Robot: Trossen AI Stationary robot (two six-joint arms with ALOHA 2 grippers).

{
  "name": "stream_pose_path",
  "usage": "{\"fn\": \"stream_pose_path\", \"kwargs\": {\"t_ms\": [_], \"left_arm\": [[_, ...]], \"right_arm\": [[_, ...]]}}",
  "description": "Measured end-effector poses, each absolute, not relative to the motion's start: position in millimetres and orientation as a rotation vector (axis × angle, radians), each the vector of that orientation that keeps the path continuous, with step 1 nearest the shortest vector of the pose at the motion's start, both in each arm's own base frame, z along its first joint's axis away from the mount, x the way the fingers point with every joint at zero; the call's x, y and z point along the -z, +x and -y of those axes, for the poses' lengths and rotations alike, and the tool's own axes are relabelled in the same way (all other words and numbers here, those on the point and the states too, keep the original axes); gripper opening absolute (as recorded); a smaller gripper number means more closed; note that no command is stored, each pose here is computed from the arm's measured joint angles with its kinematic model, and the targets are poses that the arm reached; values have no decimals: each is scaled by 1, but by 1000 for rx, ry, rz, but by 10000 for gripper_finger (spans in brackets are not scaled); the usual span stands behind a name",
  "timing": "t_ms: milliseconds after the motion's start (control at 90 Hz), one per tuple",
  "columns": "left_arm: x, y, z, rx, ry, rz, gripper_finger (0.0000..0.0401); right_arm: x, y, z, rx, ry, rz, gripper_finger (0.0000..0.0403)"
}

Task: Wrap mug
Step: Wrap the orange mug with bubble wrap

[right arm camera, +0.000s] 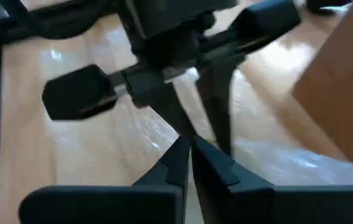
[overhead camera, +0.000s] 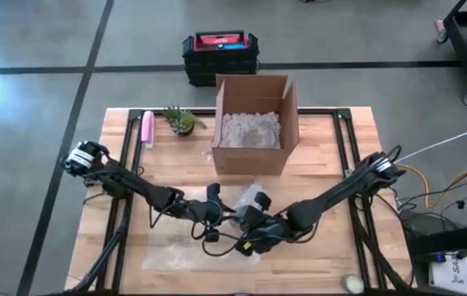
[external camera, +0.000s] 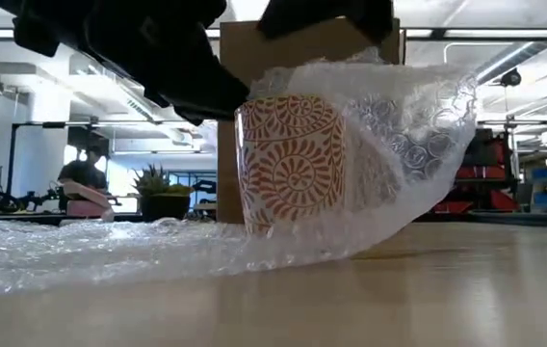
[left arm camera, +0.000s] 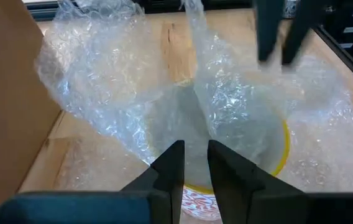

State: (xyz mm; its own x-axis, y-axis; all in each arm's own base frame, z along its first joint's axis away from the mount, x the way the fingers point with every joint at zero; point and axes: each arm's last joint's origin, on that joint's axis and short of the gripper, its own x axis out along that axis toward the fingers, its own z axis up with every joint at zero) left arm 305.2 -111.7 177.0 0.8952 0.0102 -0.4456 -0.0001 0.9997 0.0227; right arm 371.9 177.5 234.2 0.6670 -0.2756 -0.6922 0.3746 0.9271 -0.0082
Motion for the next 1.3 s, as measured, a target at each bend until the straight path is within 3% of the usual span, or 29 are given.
{"fn": "stream_pose_path", "kwargs": {"t_ms": [211, 378, 478, 644, 756, 933, 1111, 1300], "left_arm": [[-177, 305, 112, -4, 24, -465, 58], [-176, 305, 112, -2, 24, -466, 58], [-176, 304, 113, -1, 23, -464, 58], [-177, 304, 113, -2, 18, -463, 58], [-177, 304, 113, -2, 16, -463, 58], [-177, 304, 113, -2, 15, -463, 58], [-177, 304, 113, -1, 15, -463, 58], [-181, 302, 113, 4, 12, -460, 58]], "right_arm": [[-257, 348, -169, 488, 137, -889, 27], [-234, 315, -151, 804, 93, -1028, 37], [-211, 306, -146, 878, 111, -1042, 38], [-190, 324, -155, 698, 179, -928, 25], [-195, 340, -165, 535, 180, -853, 16], [-219, 348, -176, 457, 190, -793, 7], [-204, 365, -178, 299, 224, -856, 7], [-179, 380, -163, 340, 228, -904, 7]]}}
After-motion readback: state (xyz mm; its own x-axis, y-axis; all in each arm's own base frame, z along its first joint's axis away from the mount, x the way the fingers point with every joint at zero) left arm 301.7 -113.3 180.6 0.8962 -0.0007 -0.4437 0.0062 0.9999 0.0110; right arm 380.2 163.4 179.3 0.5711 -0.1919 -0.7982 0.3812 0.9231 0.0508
